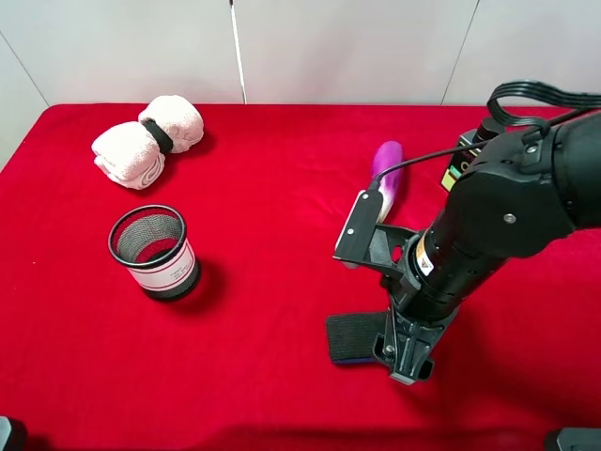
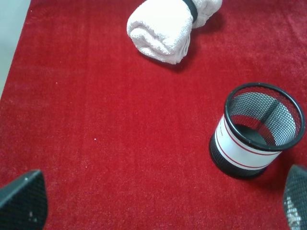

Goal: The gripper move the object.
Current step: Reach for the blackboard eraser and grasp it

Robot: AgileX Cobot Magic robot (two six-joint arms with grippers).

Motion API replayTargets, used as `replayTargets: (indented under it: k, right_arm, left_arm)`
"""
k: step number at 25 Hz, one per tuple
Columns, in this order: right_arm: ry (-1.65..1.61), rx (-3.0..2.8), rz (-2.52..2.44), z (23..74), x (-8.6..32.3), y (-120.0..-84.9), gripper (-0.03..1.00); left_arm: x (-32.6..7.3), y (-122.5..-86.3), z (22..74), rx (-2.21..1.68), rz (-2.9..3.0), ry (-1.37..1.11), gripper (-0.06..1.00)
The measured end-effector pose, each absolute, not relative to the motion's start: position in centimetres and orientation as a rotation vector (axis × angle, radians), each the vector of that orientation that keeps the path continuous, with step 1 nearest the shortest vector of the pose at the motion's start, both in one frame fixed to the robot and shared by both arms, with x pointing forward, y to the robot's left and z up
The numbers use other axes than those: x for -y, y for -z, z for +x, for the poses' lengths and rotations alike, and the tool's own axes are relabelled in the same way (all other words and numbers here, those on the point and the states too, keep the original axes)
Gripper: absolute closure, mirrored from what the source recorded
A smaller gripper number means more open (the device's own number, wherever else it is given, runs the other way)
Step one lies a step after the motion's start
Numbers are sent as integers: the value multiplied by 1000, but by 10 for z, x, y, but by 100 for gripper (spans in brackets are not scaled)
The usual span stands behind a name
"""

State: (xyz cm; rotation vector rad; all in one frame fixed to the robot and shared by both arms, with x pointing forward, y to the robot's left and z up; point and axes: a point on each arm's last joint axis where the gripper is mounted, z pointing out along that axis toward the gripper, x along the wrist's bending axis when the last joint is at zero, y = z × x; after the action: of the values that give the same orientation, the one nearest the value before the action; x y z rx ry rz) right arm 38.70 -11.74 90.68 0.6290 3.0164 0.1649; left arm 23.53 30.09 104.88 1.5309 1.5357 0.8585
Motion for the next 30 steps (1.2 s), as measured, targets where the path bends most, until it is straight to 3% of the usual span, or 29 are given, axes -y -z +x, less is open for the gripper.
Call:
replayTargets:
  k: [30]
  right_arm:
    - [-132,-3019,622,392,113,-885,28]
  left_arm:
    - [-301,-1049,235,-1536,1530,-858,-4]
